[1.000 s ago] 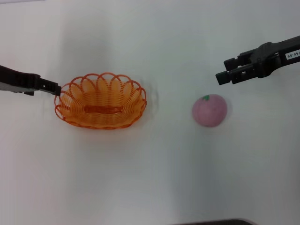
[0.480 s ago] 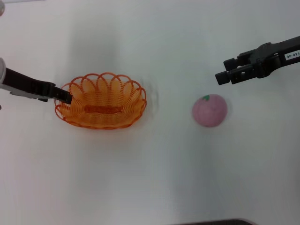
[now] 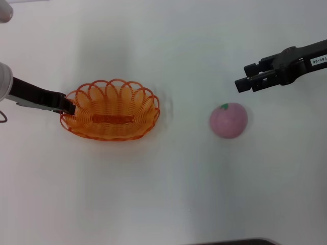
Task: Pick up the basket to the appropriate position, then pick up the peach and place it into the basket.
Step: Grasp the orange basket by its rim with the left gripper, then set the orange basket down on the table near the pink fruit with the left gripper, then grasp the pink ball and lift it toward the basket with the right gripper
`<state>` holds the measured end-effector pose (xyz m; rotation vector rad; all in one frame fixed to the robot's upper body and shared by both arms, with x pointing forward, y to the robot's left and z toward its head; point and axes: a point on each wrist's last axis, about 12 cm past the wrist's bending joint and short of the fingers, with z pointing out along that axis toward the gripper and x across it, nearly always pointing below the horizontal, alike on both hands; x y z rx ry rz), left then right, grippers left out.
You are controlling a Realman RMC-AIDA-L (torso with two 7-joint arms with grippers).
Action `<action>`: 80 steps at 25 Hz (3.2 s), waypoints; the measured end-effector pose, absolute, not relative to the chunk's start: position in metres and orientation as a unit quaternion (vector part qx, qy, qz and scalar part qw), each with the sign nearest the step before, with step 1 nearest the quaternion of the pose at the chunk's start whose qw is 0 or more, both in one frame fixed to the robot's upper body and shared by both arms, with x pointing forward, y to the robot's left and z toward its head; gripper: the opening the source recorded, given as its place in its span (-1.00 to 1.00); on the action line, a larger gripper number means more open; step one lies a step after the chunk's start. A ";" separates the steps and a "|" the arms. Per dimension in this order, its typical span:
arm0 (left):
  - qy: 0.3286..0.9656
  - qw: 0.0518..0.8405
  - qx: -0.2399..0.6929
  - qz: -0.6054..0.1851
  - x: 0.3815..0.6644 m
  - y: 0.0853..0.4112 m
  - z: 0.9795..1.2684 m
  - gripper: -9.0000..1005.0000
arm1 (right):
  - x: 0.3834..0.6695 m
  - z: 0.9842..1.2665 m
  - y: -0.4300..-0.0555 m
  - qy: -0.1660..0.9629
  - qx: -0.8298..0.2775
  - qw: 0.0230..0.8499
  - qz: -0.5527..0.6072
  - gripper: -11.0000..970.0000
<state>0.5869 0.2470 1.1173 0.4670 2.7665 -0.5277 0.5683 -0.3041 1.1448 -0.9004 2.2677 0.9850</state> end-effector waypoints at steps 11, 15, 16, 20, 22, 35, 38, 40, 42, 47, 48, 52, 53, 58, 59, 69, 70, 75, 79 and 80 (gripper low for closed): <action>0.959 0.144 0.155 -0.186 0.586 0.248 1.116 -0.78 | 0.569 1.144 -0.303 0.834 -0.328 0.256 0.361 0.54; 0.959 0.148 0.146 -0.195 0.585 0.250 1.116 -0.83 | 0.569 1.144 -0.303 0.834 -0.328 0.257 0.362 0.54; 0.956 0.152 0.129 -0.216 0.584 0.254 1.118 -0.85 | 0.569 1.144 -0.303 0.834 -0.328 0.257 0.362 0.54; 0.950 0.160 0.091 -0.254 0.578 0.265 1.119 -0.84 | 0.568 1.143 -0.303 0.835 -0.325 0.257 0.362 0.54; 0.943 0.170 0.060 -0.279 0.575 0.274 1.119 -0.84 | 0.568 1.142 -0.304 0.836 -0.324 0.257 0.361 0.54; 0.905 0.191 -0.058 -0.375 0.552 0.283 1.087 -0.84 | 0.568 1.140 -0.301 0.836 -0.324 0.258 0.360 0.54; 0.906 0.192 -0.062 -0.373 0.551 0.283 1.083 -0.82 | 0.568 1.140 -0.302 0.836 -0.323 0.258 0.361 0.54; 0.906 0.194 -0.063 -0.371 0.551 0.285 1.083 -0.79 | 0.568 1.140 -0.302 0.836 -0.322 0.258 0.361 0.54; 0.906 0.195 -0.064 -0.370 0.551 0.287 1.084 -0.75 | 0.568 1.139 -0.302 0.837 -0.322 0.258 0.360 0.54; 0.908 0.204 -0.056 -0.361 0.552 0.293 1.087 -0.66 | 0.568 1.139 -0.302 0.837 -0.322 0.258 0.360 0.54; 0.908 0.210 -0.052 -0.359 0.552 0.296 1.088 -0.64 | 0.568 1.139 -0.302 0.837 -0.321 0.258 0.360 0.54; 0.897 0.251 -0.007 -0.363 0.549 0.310 1.100 -0.15 | 0.569 1.141 -0.303 0.837 -0.318 0.262 0.361 0.54; 0.893 0.263 0.015 -0.366 0.547 0.312 1.105 -0.11 | 0.570 1.143 -0.303 0.837 -0.318 0.263 0.360 0.54; 0.837 0.339 0.171 -0.394 0.523 0.313 1.132 0.11 | 0.577 1.159 -0.305 0.841 -0.316 0.273 0.343 0.54; 0.819 0.359 0.197 -0.403 0.516 0.314 1.137 0.14 | 0.579 1.163 -0.305 0.842 -0.317 0.276 0.339 0.54; 0.759 0.415 0.283 -0.414 0.476 0.326 1.130 0.43 | 0.595 1.181 -0.280 0.863 -0.356 0.225 0.279 0.54; 0.761 0.412 0.283 -0.414 0.475 0.326 1.128 0.46 | 0.596 1.180 -0.276 0.865 -0.364 0.215 0.270 0.54; 0.764 0.407 0.273 -0.420 0.473 0.326 1.121 0.64 | 0.601 1.172 -0.250 0.869 -0.398 0.177 0.234 0.54; 0.764 0.406 0.267 -0.424 0.475 0.325 1.118 0.77 | 0.602 1.156 -0.230 0.870 -0.421 0.149 0.210 0.54; 0.764 0.406 0.267 -0.425 0.475 0.325 1.118 0.77 | 0.602 1.152 -0.227 0.870 -0.424 0.143 0.208 0.54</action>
